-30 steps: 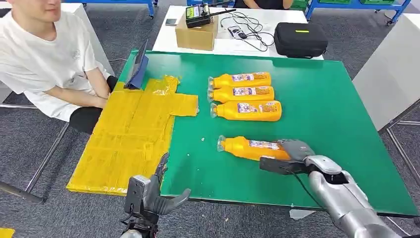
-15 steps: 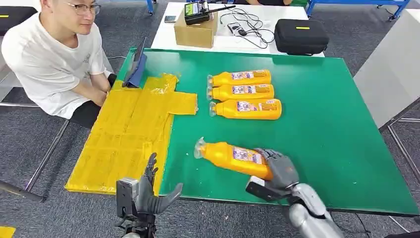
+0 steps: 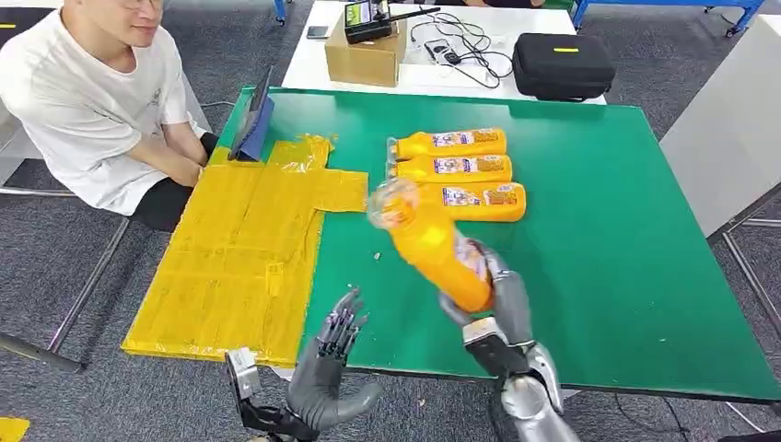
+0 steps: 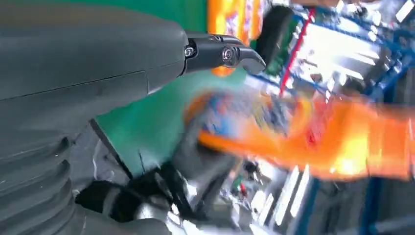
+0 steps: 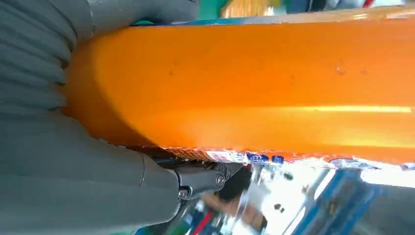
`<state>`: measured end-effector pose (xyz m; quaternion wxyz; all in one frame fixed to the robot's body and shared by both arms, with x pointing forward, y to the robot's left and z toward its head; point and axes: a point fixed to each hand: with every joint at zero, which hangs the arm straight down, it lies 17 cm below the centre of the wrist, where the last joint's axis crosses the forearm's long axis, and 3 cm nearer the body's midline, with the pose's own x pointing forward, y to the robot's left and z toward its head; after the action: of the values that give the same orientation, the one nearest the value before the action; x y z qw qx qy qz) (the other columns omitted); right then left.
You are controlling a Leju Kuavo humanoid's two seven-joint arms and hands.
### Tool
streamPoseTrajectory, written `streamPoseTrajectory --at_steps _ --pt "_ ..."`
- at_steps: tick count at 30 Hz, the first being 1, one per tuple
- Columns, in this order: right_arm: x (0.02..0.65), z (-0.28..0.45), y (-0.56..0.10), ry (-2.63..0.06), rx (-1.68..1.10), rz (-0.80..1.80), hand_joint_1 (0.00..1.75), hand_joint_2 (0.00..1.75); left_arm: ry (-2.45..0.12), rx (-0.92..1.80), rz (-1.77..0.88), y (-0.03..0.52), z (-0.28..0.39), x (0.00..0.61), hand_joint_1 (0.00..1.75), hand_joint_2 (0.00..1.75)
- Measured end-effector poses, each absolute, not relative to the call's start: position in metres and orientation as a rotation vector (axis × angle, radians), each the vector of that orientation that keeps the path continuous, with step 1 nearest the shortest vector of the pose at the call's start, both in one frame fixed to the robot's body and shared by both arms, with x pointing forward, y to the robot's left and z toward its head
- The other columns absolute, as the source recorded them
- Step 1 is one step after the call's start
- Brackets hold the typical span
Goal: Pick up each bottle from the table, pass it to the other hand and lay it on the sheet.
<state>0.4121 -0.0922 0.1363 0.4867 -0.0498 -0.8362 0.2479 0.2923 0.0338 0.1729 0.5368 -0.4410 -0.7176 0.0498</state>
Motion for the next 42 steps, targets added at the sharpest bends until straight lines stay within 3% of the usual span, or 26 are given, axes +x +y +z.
streamPoseTrajectory --at_steps 9,16,27,28,29,37,38,42 --pt "0.354 0.111 0.026 -1.981 0.184 0.823 1.75 1.75 -1.8 -0.968 0.057 0.042 0.177 0.291 0.0 1.75" --pt "0.307 0.108 0.062 -2.0 0.323 0.889 1.75 1.75 -1.813 -0.865 0.123 0.06 0.177 0.313 0.0 1.75" --pt "0.3 0.113 0.07 -2.008 0.33 0.921 1.75 1.75 -1.872 -0.784 0.137 0.068 0.187 0.318 0.0 1.75" --pt "0.3 0.113 0.071 -2.006 0.326 0.929 1.61 1.75 -1.879 -0.78 0.133 0.069 0.189 0.317 0.19 1.75" --pt "0.3 0.113 0.072 -2.008 0.323 0.936 0.09 1.75 -1.883 -0.784 0.131 0.069 0.19 0.317 1.75 1.75" --pt "0.298 0.11 0.075 -2.005 0.317 0.969 0.09 1.75 -1.837 -0.911 0.207 0.076 0.196 0.318 1.75 1.75" --pt "0.297 0.11 0.075 -2.005 0.317 0.969 0.0 1.75 -1.837 -0.91 0.207 0.077 0.196 0.318 1.75 1.75" --pt "0.297 0.112 0.074 -2.016 0.312 0.966 0.0 1.75 -1.841 -0.921 0.207 0.078 0.198 0.319 1.75 1.75"
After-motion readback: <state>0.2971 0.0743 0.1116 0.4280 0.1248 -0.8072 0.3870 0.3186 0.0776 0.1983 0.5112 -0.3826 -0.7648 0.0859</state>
